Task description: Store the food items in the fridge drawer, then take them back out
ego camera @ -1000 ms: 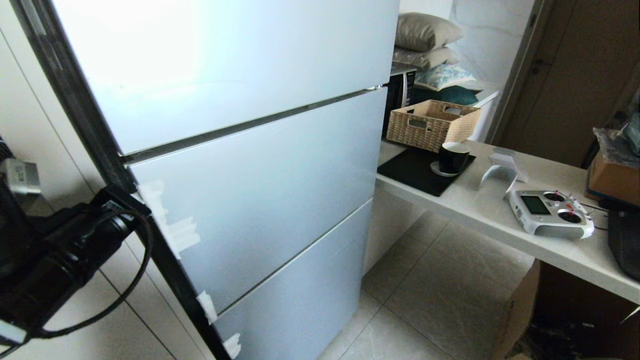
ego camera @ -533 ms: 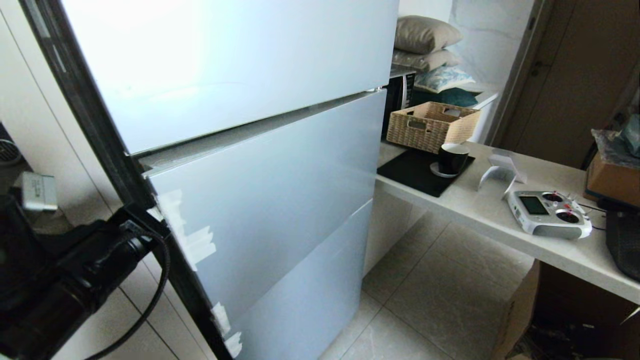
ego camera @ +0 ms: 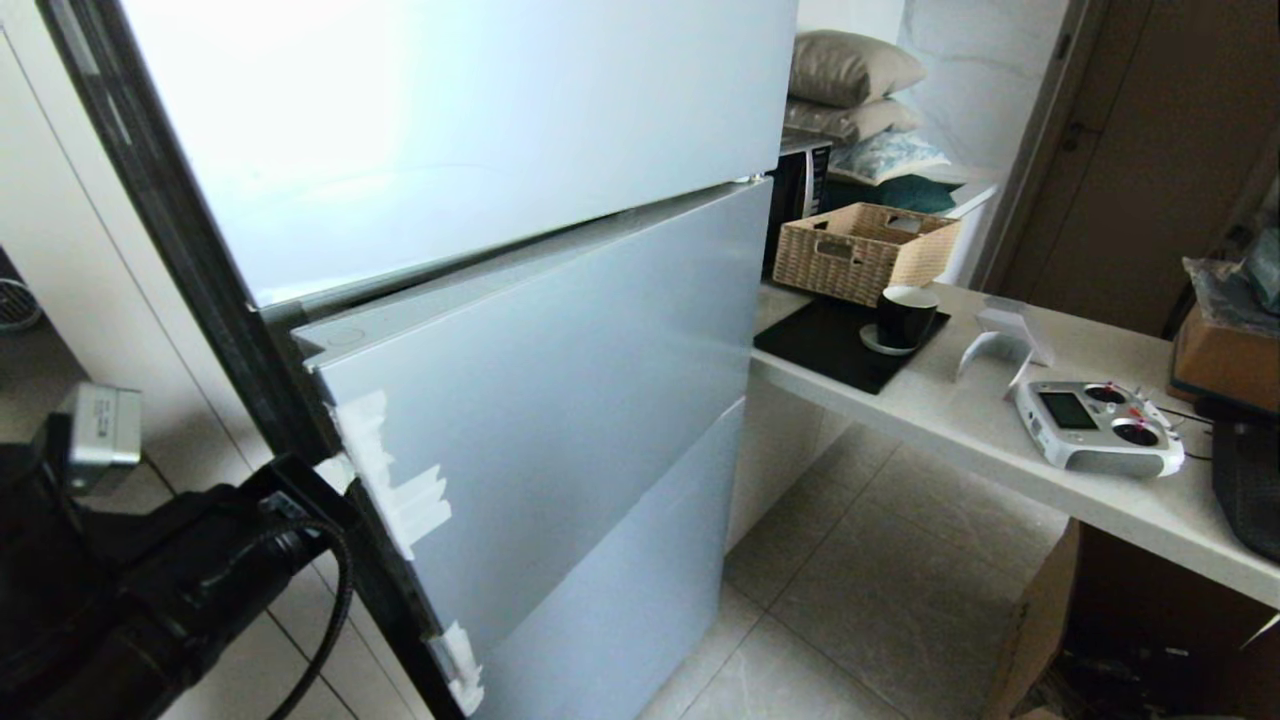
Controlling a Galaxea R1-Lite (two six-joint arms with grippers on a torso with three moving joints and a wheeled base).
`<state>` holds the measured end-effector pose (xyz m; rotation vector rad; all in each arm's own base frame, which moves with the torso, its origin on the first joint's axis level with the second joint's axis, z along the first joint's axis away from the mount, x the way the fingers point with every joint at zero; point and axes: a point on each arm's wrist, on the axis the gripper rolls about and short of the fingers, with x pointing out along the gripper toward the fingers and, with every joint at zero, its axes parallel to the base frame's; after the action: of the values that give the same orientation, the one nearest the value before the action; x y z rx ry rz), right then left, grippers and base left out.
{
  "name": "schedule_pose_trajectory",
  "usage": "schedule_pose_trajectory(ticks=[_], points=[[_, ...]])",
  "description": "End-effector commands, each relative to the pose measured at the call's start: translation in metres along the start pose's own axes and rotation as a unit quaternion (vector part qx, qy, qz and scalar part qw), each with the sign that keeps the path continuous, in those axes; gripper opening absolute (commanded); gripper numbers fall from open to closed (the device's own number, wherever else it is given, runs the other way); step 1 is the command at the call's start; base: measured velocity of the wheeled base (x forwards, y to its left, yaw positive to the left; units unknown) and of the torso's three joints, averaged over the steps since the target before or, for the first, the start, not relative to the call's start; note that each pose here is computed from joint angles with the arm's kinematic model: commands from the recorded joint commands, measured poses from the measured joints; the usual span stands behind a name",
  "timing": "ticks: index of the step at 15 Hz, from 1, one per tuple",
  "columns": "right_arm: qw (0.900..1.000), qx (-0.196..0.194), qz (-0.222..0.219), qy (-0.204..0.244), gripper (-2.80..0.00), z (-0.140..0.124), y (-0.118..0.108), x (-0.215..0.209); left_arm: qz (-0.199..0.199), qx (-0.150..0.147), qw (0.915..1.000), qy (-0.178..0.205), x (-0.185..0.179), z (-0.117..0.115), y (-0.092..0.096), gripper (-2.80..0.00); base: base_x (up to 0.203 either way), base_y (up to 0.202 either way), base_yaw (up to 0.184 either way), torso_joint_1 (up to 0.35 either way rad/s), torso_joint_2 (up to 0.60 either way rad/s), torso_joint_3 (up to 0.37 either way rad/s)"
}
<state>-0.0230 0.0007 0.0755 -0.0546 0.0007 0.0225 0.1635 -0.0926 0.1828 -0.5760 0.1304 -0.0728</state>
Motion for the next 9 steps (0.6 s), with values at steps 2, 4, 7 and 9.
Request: schedule_pose_trajectory(ticks=[2, 4, 7, 9], points=[[1.0, 0.0, 0.0, 0.001, -2.8, 0.0, 0.0, 0.0, -0.055, 0.001, 0.9979, 0.035, -0.014, -0.009, -0.008, -2.8, 0.0, 0.0, 0.0, 0.0, 0.0, 0.0], [1.0, 0.0, 0.0, 0.001, -2.8, 0.0, 0.0, 0.0, -0.109, 0.0, 0.992, 0.063, -0.029, -0.013, -0.013, -2.8, 0.0, 0.0, 0.0, 0.0, 0.0, 0.0], [1.0, 0.0, 0.0, 0.001, -2.8, 0.0, 0.0, 0.0, -0.191, -0.006, 0.9767, 0.097, -0.056, -0.013, -0.01, -2.8, 0.0, 0.0, 0.0, 0.0, 0.0, 0.0], [1.0, 0.0, 0.0, 0.001, -2.8, 0.0, 0.0, 0.0, -0.236, -0.018, 0.9673, 0.09, -0.073, -0.003, -0.003, -2.8, 0.0, 0.0, 0.0, 0.0, 0.0, 0.0]])
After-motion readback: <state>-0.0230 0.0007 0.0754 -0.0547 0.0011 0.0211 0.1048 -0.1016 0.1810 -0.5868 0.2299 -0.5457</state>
